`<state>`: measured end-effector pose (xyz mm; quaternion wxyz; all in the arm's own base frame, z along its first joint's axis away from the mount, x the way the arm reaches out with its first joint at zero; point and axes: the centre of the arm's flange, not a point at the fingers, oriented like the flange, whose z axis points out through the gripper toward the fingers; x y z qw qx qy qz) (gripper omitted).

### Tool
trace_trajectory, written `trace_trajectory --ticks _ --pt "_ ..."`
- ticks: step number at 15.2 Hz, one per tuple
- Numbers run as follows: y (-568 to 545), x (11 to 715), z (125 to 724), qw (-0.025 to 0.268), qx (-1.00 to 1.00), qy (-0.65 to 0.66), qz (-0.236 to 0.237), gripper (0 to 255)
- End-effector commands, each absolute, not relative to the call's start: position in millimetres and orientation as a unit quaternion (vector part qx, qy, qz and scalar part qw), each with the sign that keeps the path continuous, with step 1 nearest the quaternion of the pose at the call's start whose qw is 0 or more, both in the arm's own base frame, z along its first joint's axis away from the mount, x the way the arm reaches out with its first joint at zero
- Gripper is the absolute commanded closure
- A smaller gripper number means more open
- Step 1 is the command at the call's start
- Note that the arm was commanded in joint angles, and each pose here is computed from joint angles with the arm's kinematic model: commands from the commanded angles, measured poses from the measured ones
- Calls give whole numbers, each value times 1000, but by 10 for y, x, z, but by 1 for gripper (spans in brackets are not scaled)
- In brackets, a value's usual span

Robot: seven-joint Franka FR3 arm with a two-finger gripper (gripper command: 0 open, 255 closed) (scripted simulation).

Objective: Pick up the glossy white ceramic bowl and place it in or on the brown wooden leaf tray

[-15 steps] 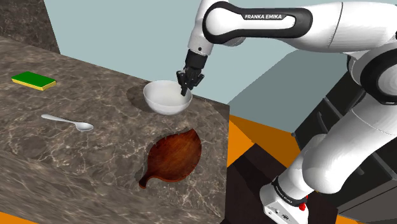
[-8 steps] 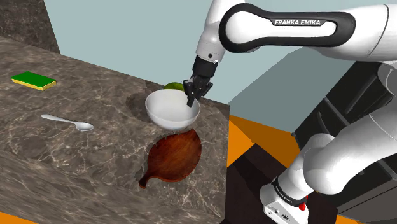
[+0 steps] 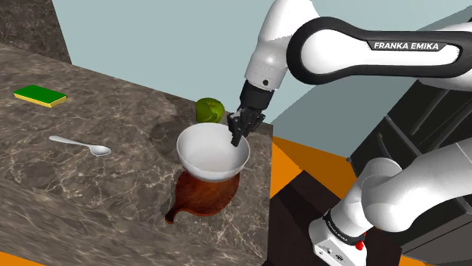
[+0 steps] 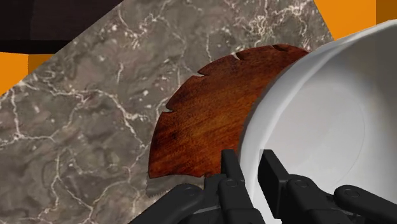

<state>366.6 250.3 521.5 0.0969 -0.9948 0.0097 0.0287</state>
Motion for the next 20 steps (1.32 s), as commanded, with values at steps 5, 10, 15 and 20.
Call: trace_trajectory --ticks 5,10,15,20 --pt "2519 3649 4911 97 -995 10 28 255" --pt "2519 3649 4647 97 -995 10 28 255" --pt "2519 3649 4382 97 -995 10 28 255" --pt "2519 3649 4382 97 -995 10 28 255"
